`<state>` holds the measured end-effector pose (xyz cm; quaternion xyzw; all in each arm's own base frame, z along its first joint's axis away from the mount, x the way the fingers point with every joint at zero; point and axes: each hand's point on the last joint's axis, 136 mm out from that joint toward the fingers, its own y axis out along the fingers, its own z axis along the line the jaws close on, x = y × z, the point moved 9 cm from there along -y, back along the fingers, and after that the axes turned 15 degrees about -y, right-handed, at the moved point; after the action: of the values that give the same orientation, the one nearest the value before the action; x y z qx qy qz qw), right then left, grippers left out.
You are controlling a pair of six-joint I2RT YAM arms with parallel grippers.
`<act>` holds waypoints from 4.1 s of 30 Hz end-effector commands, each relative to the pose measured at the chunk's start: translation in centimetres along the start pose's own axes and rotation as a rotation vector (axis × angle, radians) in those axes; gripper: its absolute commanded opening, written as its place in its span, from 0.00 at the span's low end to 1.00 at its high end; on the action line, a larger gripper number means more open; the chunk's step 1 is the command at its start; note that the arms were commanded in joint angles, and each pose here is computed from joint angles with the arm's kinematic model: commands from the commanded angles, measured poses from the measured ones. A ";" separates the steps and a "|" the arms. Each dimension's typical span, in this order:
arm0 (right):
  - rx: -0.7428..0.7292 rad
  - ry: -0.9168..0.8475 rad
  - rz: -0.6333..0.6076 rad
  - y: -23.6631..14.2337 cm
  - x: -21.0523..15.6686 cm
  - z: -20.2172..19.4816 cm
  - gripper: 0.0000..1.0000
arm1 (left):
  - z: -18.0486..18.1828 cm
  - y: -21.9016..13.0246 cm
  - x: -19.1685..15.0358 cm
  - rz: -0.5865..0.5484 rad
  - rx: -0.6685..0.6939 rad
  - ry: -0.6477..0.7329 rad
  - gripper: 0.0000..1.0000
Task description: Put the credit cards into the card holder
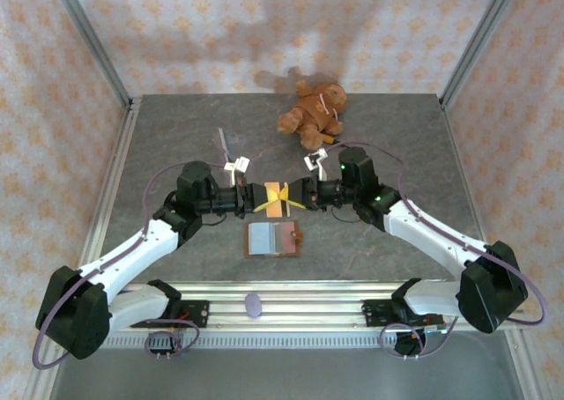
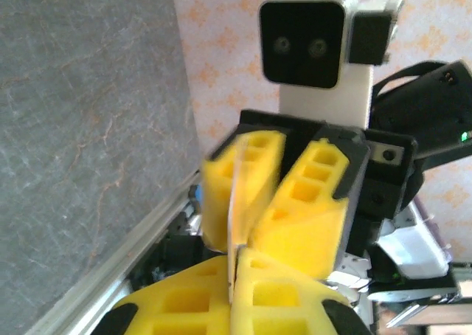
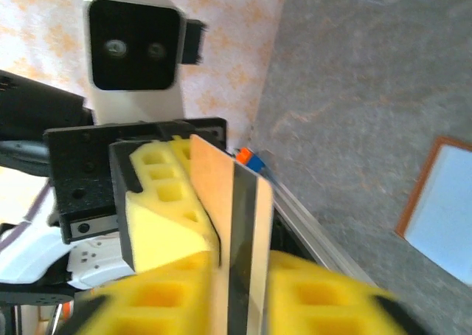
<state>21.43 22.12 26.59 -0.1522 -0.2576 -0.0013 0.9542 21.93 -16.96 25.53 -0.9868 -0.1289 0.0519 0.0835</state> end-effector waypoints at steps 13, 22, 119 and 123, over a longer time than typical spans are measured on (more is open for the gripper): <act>-0.640 -0.006 0.279 0.7 -6.6 -5.5 0.60 | 10.8 -1.5 -1.0 -0.046 0.492 -0.057 0.00; -0.767 -0.054 0.387 4.8 -7.6 -7.5 0.57 | 14.0 0.0 -0.1 -0.008 0.529 -0.090 0.00; -0.954 -0.197 0.360 5.5 -9.5 -9.6 0.00 | 15.6 2.4 1.9 0.039 0.650 -0.088 0.00; -0.946 -0.199 0.356 5.6 -9.4 -9.6 0.00 | 15.9 2.7 1.9 0.059 0.637 -0.123 0.00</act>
<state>18.37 24.60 12.23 -0.6000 -0.2890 0.0699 0.7427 22.77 -16.92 10.02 -0.9181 -0.0886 0.1217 0.3668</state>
